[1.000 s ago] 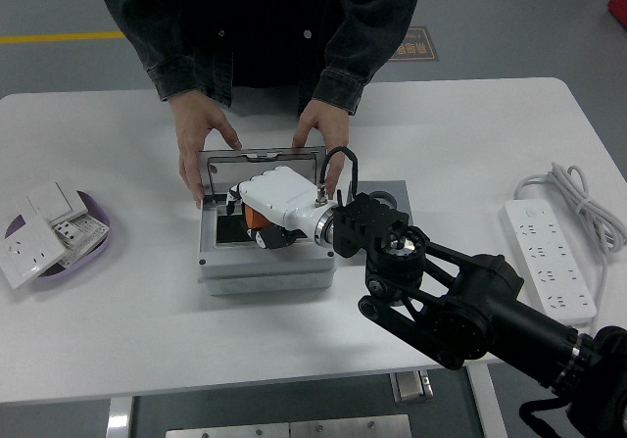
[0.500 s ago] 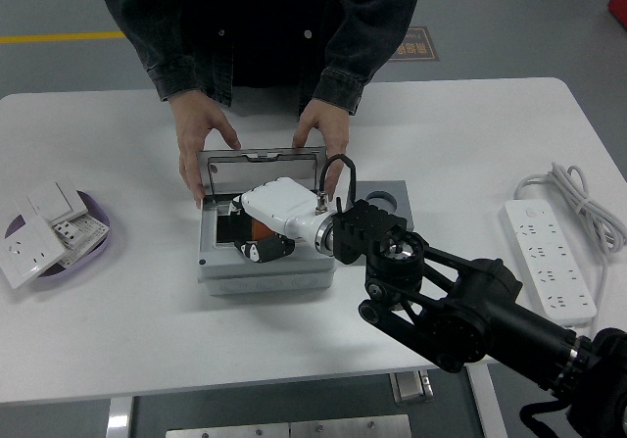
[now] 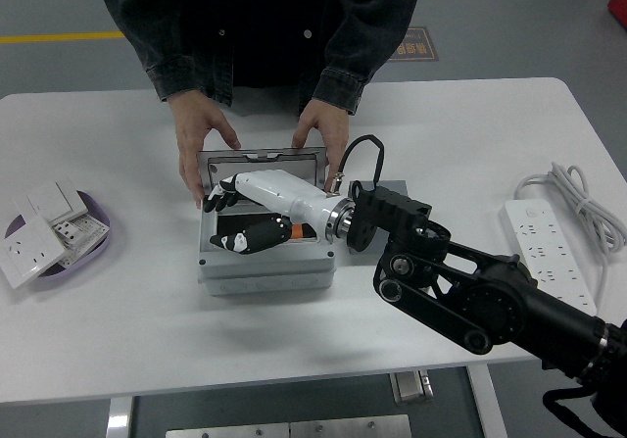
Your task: Pick up the cylinder from the cube,place it in the box,flap close box
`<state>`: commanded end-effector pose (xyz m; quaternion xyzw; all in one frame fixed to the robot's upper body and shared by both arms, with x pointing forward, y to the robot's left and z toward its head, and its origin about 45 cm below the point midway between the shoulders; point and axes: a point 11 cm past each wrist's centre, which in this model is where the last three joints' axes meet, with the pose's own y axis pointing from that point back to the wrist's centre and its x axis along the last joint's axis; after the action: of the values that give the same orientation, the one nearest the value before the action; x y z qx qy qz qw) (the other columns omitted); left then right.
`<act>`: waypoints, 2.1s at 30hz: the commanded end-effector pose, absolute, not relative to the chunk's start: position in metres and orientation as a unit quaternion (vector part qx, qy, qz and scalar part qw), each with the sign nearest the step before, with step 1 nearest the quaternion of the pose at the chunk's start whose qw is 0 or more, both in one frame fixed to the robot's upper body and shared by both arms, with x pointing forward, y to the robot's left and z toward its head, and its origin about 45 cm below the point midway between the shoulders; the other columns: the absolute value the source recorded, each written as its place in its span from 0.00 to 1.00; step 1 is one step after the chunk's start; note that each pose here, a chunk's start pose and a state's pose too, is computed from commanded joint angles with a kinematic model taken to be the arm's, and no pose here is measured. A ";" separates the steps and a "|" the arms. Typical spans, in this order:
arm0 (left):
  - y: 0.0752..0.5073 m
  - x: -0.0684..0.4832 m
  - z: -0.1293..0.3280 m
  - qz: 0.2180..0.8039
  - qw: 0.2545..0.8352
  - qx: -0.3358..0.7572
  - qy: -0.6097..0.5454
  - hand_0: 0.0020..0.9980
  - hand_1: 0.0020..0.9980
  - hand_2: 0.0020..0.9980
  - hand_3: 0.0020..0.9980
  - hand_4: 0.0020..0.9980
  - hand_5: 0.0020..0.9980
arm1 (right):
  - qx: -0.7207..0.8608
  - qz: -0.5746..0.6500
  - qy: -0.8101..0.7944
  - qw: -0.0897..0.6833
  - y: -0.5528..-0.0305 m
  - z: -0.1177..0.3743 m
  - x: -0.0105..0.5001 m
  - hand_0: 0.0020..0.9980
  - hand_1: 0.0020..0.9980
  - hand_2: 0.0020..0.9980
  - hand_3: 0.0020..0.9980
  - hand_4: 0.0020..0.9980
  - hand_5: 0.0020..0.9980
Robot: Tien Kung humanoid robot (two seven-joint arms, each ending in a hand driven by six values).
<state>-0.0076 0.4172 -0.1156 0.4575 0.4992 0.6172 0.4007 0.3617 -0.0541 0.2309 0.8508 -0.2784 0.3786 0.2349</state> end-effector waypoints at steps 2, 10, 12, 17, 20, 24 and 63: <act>0.418 -0.006 -0.115 0.618 0.401 0.458 0.498 0.64 0.67 0.68 0.71 0.76 0.32 | 0.852 0.367 -0.293 0.230 -0.060 0.240 0.373 0.76 0.67 0.68 0.69 0.75 0.41; 0.422 -0.003 -0.114 0.619 0.402 0.460 0.494 0.64 0.67 0.68 0.71 0.76 0.32 | 0.846 0.339 -0.352 0.215 -0.082 0.273 0.419 0.71 0.66 0.68 0.69 0.75 0.41; 0.423 -0.003 -0.114 0.619 0.402 0.461 0.493 0.64 0.67 0.68 0.71 0.76 0.32 | 0.842 0.340 -0.359 0.216 -0.086 0.280 0.426 0.71 0.66 0.68 0.69 0.75 0.41; 0.424 -0.003 -0.113 0.619 0.402 0.462 0.492 0.64 0.67 0.68 0.71 0.76 0.31 | 0.838 0.337 -0.366 0.224 -0.091 0.282 0.435 0.69 0.65 0.67 0.69 0.74 0.41; 0.425 -0.002 -0.113 0.619 0.402 0.462 0.492 0.64 0.67 0.68 0.71 0.76 0.31 | 0.840 0.328 -0.363 0.234 -0.092 0.273 0.436 0.68 0.65 0.66 0.69 0.73 0.40; 0.425 -0.002 -0.113 0.619 0.403 0.463 0.491 0.64 0.67 0.68 0.71 0.76 0.31 | 0.842 0.321 -0.348 0.259 -0.093 0.251 0.432 0.68 0.65 0.66 0.69 0.73 0.40; 0.424 -0.011 -0.113 0.621 0.398 0.459 0.495 0.64 0.67 0.68 0.71 0.76 0.31 | 0.768 0.500 -0.259 0.306 -0.067 0.212 0.336 0.64 0.64 0.65 0.69 0.71 0.42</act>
<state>-0.0107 0.4240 -0.1134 0.4595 0.4947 0.6209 0.3984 0.3360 -0.0673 0.2122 0.7678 -0.2586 0.4998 0.3064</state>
